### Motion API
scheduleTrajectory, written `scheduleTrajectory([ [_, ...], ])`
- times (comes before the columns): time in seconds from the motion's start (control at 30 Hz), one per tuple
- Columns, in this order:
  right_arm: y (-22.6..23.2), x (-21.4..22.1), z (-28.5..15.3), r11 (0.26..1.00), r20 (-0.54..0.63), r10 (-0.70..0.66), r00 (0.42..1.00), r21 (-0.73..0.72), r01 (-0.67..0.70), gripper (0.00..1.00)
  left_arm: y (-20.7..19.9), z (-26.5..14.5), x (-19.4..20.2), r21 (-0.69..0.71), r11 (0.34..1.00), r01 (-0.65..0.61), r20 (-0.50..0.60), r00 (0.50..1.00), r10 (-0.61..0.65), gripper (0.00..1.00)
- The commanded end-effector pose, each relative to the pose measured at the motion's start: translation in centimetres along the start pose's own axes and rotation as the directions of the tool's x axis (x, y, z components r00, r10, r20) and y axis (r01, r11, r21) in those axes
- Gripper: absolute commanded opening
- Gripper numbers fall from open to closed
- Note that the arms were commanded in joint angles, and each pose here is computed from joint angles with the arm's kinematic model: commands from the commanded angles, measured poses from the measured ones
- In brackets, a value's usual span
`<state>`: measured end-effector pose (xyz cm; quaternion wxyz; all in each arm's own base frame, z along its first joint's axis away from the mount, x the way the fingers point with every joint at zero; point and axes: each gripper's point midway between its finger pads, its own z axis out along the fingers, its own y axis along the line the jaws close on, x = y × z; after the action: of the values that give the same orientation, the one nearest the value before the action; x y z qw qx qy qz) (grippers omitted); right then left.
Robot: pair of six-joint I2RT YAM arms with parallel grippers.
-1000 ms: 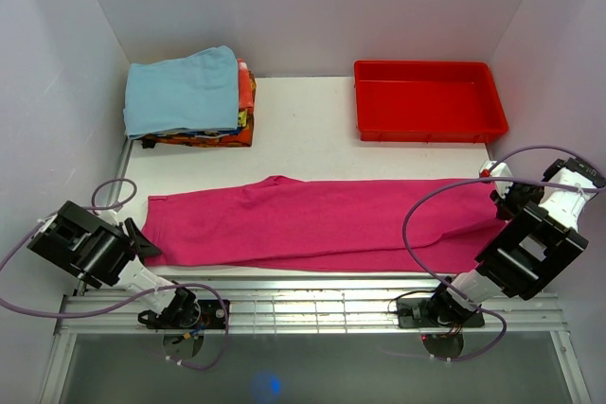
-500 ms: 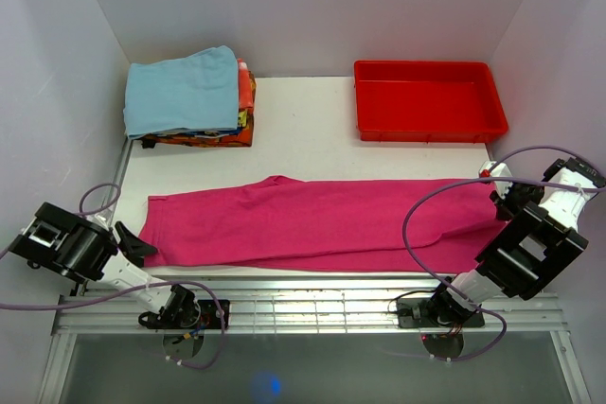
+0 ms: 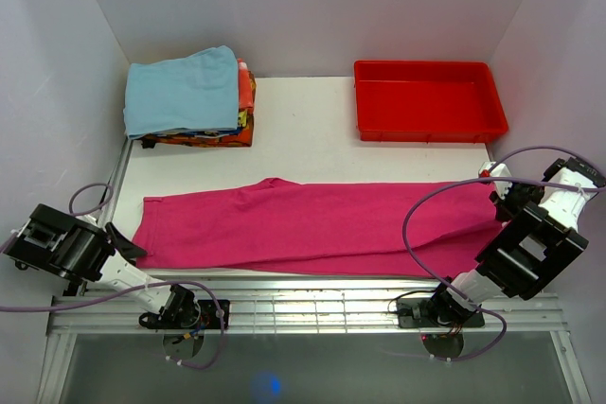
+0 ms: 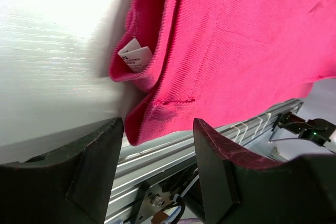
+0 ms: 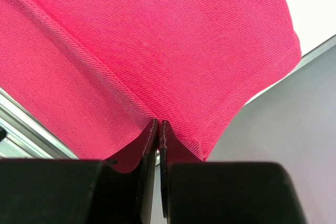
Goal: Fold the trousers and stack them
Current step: Fold the trousers
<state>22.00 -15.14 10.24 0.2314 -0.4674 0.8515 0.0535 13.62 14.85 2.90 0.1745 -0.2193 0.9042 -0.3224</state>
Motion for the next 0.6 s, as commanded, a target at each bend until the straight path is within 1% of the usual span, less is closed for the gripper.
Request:
scheduleTrajectory([
  [0.0,-0.3,-0.3,-1.1,1.0,-0.009,-0.018,1.0,0.009,0.018,0.08,3.6,-1.3,-2.6,-0.139,0.978,-0.156,0.062,0.984,0.166,0.68],
  [0.1,-0.3,-0.2,-1.0,1.0,-0.013,-0.02,1.0,0.006,0.02,0.08,3.1,-2.0,-3.9,-0.116,0.979,-0.167,0.099,0.979,0.179,0.67],
  [0.2,-0.3,-0.2,-1.0,1.0,-0.013,-0.022,1.0,0.004,0.022,0.08,3.1,-2.3,-4.5,-0.109,0.98,-0.166,0.107,0.978,0.178,0.68],
  [0.37,-0.3,-0.2,-0.8,1.0,-0.008,-0.018,1.0,0.003,0.018,0.08,3.2,-0.9,-3.2,-0.069,0.986,-0.151,0.072,0.985,0.156,0.68],
  [0.4,-0.2,-0.2,-0.8,1.0,-0.008,-0.018,1.0,0.004,0.018,0.08,3.0,-0.2,-2.4,-0.053,0.989,-0.136,0.062,0.988,0.139,0.68],
  [0.57,-0.4,-0.3,-1.0,1.0,-0.009,-0.025,1.0,0.01,0.025,0.08,2.3,1.6,-1.0,-0.006,0.994,-0.107,0.038,0.994,0.107,0.67],
])
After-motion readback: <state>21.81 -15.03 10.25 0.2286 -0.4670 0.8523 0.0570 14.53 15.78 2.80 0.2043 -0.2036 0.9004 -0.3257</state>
